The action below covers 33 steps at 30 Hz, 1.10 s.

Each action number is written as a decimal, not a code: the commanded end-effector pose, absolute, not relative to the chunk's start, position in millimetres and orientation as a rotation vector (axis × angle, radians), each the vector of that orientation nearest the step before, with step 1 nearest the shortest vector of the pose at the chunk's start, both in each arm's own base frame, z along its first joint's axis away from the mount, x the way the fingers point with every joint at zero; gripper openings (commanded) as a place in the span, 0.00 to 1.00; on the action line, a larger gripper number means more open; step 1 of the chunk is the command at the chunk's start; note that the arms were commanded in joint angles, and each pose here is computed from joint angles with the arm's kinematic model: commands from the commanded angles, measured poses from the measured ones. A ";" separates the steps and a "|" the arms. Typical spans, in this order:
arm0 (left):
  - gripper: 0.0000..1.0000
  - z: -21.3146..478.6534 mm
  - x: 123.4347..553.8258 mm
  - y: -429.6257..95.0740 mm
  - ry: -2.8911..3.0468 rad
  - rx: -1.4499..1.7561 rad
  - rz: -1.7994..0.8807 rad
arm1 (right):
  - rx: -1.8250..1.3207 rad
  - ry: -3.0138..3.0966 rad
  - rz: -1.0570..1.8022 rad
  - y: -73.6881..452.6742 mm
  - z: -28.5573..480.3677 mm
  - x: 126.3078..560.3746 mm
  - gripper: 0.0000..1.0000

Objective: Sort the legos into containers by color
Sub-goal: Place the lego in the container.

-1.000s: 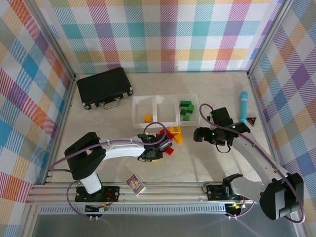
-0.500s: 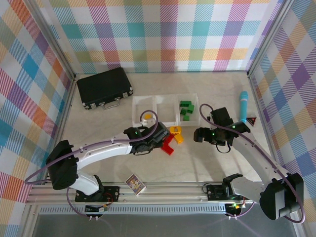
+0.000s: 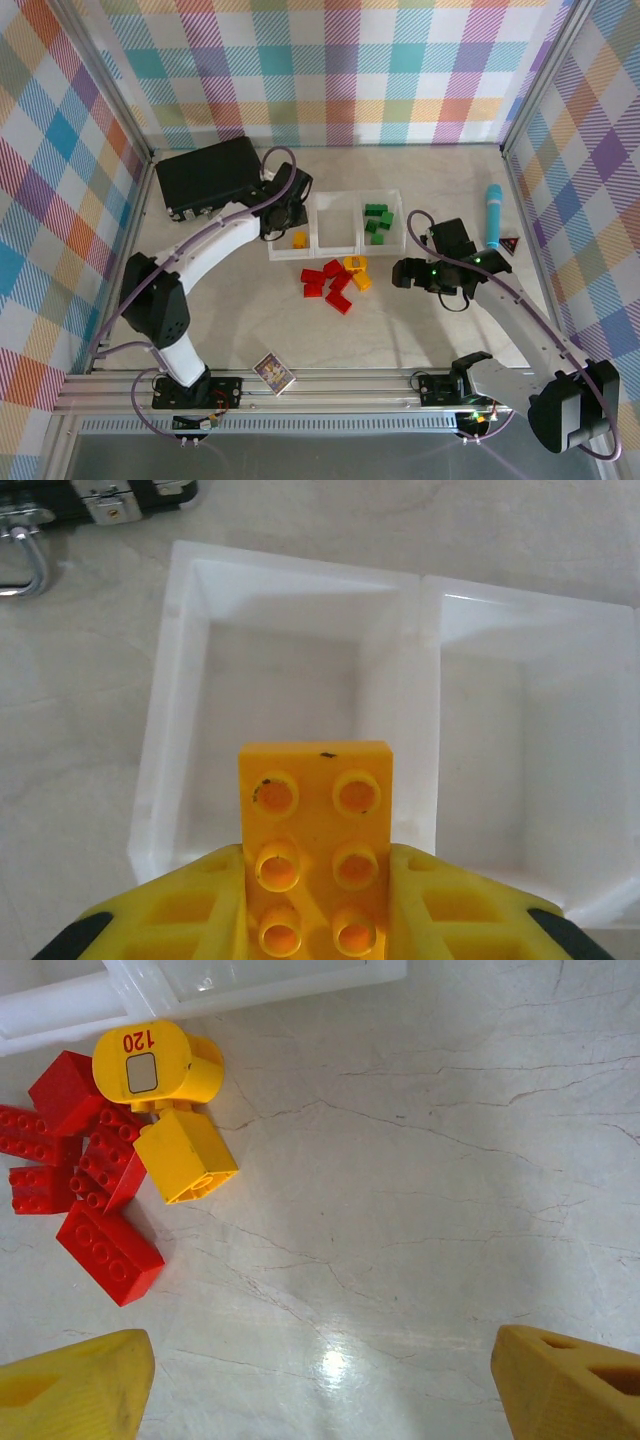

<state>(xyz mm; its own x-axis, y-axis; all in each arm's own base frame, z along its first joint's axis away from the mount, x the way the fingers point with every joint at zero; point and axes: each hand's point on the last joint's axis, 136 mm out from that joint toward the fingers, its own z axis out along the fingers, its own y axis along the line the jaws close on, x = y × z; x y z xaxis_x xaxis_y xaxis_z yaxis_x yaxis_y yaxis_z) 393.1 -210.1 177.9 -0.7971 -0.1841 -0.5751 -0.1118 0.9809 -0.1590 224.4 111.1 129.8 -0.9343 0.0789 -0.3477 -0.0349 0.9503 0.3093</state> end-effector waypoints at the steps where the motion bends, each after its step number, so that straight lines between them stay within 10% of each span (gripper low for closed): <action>1: 0.31 166.4 406.2 -214.2 2.552 -0.134 -0.151 | 0.011 2.758 0.462 114.3 129.8 219.2 0.88; 12: 0.36 121.2 448.0 -205.3 2.619 -0.211 -0.165 | -0.011 2.755 0.569 125.8 133.1 211.3 0.88; 22: 0.64 114.7 451.7 -209.7 2.626 -0.176 -0.195 | 0.006 2.782 0.640 142.5 121.8 207.0 0.88; 26: 0.90 140.7 439.8 -205.3 2.553 -0.179 -0.261 | -0.010 2.807 0.600 146.6 112.4 205.6 0.88; 33: 1.00 189.7 401.3 -200.4 2.438 -0.162 -0.420 | -0.052 2.826 0.525 152.4 100.4 213.5 0.88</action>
<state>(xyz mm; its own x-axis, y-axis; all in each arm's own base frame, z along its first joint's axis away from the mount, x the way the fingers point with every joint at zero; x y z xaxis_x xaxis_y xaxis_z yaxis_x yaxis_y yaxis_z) 410.2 -195.4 160.4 -0.8188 -0.1923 -0.5410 -0.0543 0.9640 -0.2604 206.8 149.8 105.4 -0.9667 0.0176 -0.2554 -0.0809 0.9256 0.3698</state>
